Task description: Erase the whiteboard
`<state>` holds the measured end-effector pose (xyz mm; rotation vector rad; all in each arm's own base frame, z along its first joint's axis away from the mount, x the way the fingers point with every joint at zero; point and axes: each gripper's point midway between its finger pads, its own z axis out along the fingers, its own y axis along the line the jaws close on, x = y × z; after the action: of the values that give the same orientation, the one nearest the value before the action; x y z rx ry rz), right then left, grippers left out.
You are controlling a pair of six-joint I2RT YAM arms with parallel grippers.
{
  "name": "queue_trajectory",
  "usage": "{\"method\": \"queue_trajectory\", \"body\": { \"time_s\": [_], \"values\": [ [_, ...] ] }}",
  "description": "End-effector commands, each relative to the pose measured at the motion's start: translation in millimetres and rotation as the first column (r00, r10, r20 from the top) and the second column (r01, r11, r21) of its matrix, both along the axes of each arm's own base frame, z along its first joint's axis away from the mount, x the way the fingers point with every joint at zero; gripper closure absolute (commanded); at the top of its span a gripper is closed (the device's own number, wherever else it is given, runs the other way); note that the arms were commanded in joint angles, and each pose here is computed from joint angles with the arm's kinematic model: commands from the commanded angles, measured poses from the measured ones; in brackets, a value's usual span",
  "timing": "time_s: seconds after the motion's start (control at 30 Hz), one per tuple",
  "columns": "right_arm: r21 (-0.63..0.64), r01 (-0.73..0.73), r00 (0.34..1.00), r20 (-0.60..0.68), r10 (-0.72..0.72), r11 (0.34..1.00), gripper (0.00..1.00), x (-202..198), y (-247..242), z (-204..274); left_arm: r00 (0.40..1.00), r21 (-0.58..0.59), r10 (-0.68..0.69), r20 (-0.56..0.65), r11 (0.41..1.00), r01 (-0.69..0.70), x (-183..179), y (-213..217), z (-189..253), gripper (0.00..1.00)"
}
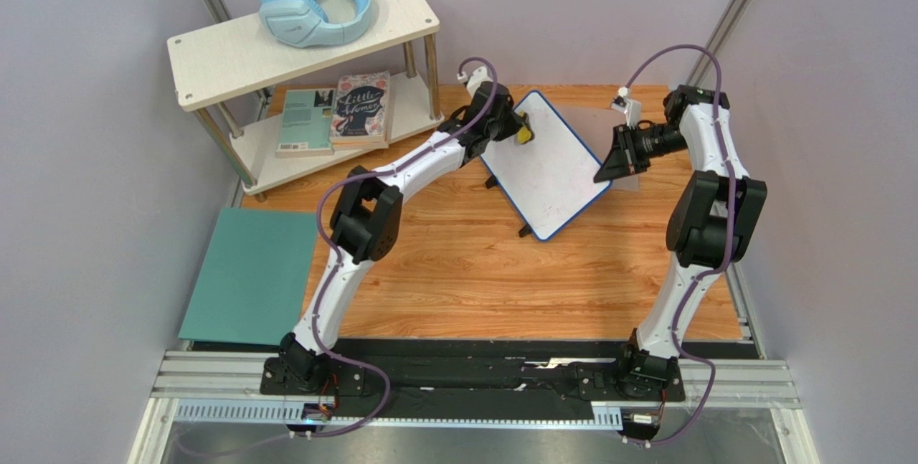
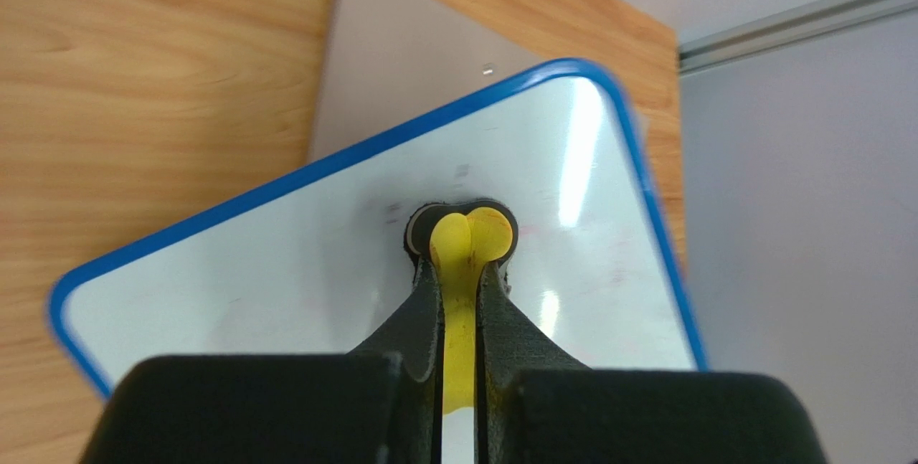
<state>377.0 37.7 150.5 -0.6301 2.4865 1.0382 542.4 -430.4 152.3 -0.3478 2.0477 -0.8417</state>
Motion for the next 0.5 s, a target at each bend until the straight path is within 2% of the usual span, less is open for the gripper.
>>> {"method": "queue_trajectory", "body": {
  "time_s": [0.0, 0.07, 0.17, 0.3, 0.47],
  "values": [
    [-0.127, -0.178, 0.983, 0.019, 0.182, 0.976, 1.00, -27, 1, -4, 0.984, 0.121, 0.080, -0.158, 0.991, -0.062, -13, 52, -56, 1.00],
    [-0.124, -0.178, 0.983, 0.020, 0.181, 0.976, 1.00, -27, 1, -4, 0.977, 0.123, 0.103, -0.188, 0.989, -0.081, -14, 67, -64, 1.00],
    [-0.128, -0.179, 0.983, 0.021, 0.184, 0.975, 1.00, -26, 2, -3, 0.978, 0.112, 0.070, -0.194, 0.993, -0.049, -14, 65, -65, 1.00],
    [-0.134, -0.184, 0.982, 0.024, 0.189, 0.974, 1.00, -26, 3, -3, 0.994, 0.063, -0.024, -0.108, 0.997, 0.031, -8, 35, -43, 1.00],
    [-0.142, -0.183, 0.982, 0.022, 0.188, 0.973, 1.00, -26, 2, -4, 0.990, 0.007, -0.133, 0.035, 0.991, 0.133, -2, -16, 14, 1.00]
  ]
}}
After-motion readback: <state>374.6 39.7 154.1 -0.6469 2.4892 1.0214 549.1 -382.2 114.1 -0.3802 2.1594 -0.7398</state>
